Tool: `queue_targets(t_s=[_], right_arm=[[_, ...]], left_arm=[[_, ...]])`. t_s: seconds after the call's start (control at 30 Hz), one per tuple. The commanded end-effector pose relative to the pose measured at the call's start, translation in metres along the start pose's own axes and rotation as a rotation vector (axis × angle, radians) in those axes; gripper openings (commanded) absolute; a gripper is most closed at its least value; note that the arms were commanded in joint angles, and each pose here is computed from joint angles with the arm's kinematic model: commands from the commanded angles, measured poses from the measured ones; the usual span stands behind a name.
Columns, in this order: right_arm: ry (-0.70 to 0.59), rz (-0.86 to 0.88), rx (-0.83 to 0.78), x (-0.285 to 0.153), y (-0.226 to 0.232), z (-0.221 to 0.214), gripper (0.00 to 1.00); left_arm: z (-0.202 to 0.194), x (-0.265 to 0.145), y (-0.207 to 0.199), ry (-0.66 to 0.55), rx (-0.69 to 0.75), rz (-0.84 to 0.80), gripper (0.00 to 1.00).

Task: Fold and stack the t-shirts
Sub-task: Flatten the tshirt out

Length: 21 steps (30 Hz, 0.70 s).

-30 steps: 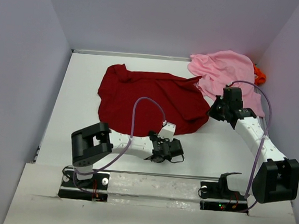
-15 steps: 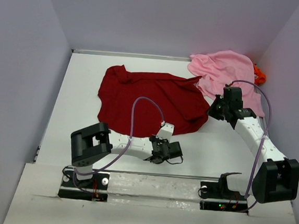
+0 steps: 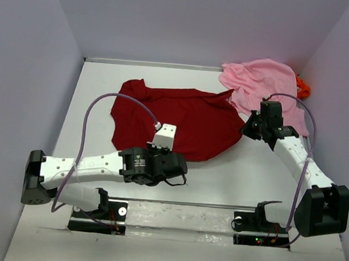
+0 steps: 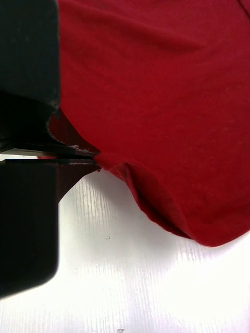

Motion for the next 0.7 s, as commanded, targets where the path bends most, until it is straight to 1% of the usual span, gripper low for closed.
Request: queue_targets(t_s=[0.0, 0.17, 0.27, 0.3, 0.33, 0.37, 0.4, 0.43, 0.47, 0.53, 0.63, 0.67], right_arm=[[-0.031, 0.047, -0.018, 0.000, 0.010, 0.005, 0.00], [-0.051, 0.062, -0.030, -0.006, 0.021, 0.013, 0.00], [-0.064, 0.066, -0.032, -0.008, 0.028, 0.022, 0.00], [-0.067, 0.067, -0.032, -0.009, 0.030, 0.023, 0.00], [-0.067, 0.074, -0.040, -0.010, 0.033, 0.023, 0.00], [-0.073, 0.074, -0.039, -0.011, 0.034, 0.024, 0.00], [-0.080, 0.076, -0.040, -0.012, 0.035, 0.026, 0.00], [-0.080, 0.072, -0.041, -0.012, 0.034, 0.026, 0.00], [-0.080, 0.067, -0.041, -0.011, 0.033, 0.025, 0.00], [-0.079, 0.062, -0.042, -0.011, 0.032, 0.024, 0.00], [-0.071, 0.060, -0.045, -0.010, 0.032, 0.020, 0.00], [-0.074, 0.058, -0.047, -0.009, 0.031, 0.021, 0.00]], left_arm=[[0.022, -0.018, 0.034, -0.073, 0.064, 0.132, 0.00], [0.030, -0.009, 0.034, -0.082, 0.176, 0.203, 0.00], [0.037, 0.001, 0.031, -0.088, 0.222, 0.200, 0.00], [0.041, 0.005, 0.028, -0.104, 0.207, 0.188, 0.00], [0.043, 0.008, 0.029, -0.106, 0.252, 0.186, 0.00], [0.045, 0.013, 0.032, -0.101, 0.254, 0.187, 0.00], [0.044, 0.020, 0.021, -0.098, 0.250, 0.124, 0.00], [0.042, 0.025, 0.020, -0.095, 0.310, 0.103, 0.00], [0.039, 0.034, 0.017, -0.069, 0.315, 0.073, 0.00], [0.034, 0.051, 0.010, -0.058, 0.306, 0.052, 0.00], [0.020, 0.079, -0.005, -0.028, 0.347, 0.028, 0.00], [0.012, 0.091, -0.011, 0.003, 0.372, 0.026, 0.00]])
Point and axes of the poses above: each gripper's point midway between its finger pads, its own x axis out along the fingers, its own y axis along the line the jaws close on, z = x × y, the point moved 5 cm from there along -x, back along the fingers, and after that the axes turned 14 degrees about x, right-handed, at the moved point
